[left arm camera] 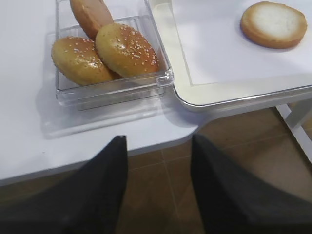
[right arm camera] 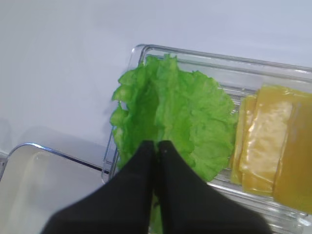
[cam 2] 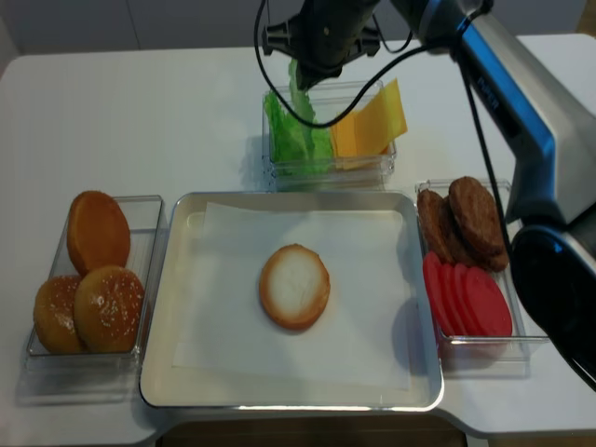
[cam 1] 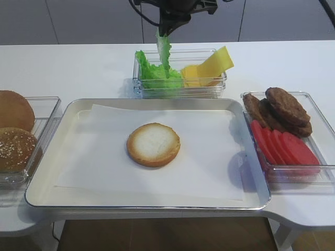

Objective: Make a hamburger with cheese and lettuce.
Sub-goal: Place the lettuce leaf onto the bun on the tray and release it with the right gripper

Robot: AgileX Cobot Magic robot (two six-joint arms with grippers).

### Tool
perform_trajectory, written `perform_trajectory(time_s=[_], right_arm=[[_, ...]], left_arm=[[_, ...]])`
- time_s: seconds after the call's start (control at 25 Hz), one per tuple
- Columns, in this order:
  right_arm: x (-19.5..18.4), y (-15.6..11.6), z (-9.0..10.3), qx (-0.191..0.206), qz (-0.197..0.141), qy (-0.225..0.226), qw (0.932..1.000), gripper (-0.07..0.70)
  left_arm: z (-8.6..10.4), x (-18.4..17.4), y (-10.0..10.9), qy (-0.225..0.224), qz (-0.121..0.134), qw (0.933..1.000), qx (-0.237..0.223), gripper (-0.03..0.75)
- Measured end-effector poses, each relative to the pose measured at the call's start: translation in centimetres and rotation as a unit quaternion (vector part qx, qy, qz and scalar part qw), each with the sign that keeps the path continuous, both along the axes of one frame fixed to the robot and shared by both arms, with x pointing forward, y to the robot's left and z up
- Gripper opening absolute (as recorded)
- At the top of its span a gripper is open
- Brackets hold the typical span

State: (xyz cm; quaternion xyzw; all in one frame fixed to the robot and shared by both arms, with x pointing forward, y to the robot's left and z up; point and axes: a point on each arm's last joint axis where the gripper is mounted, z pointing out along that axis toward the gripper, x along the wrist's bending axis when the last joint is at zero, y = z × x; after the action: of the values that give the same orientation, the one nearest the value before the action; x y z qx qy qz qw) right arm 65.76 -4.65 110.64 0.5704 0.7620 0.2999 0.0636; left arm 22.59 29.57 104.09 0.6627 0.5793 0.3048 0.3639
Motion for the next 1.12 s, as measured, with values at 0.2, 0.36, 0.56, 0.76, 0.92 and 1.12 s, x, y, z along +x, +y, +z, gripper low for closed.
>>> perform_trajectory(time_s=[0.2, 0.36, 0.56, 0.76, 0.92, 1.12], right_arm=[[-0.6, -0.5, 1.0, -0.007, 0.002, -0.001, 1.0, 0.029], [-1.2, -0.8, 1.8, -0.014, 0.006, 0.002, 0.9999, 0.029], [-2.0, -1.3, 3.5, -0.009, 0.009, -0.01, 0.9999, 0.029], [-2.6, -1.6, 4.6, -0.003, 0.01, -0.02, 0.9998, 0.029], [-3.0, -1.4, 5.1, 0.013, 0.019, -0.014, 0.9996, 0.029], [-3.8, -1.8, 6.0, 0.019, 0.023, -0.018, 0.9994, 0.029]], left_arm=[[0.0, 0.0, 0.0, 0.0, 0.0, 1.0, 0.0, 0.324], [0.0, 0.0, 0.0, 0.0, 0.0, 1.0, 0.0, 0.324], [0.0, 0.0, 0.0, 0.0, 0.0, 1.0, 0.0, 0.324], [0.0, 0.0, 0.0, -0.001, 0.0, 1.0, 0.0, 0.324], [0.0, 0.0, 0.0, -0.001, 0.0, 1.0, 0.0, 0.324], [0.0, 0.0, 0.0, -0.001, 0.0, 1.0, 0.0, 0.324]])
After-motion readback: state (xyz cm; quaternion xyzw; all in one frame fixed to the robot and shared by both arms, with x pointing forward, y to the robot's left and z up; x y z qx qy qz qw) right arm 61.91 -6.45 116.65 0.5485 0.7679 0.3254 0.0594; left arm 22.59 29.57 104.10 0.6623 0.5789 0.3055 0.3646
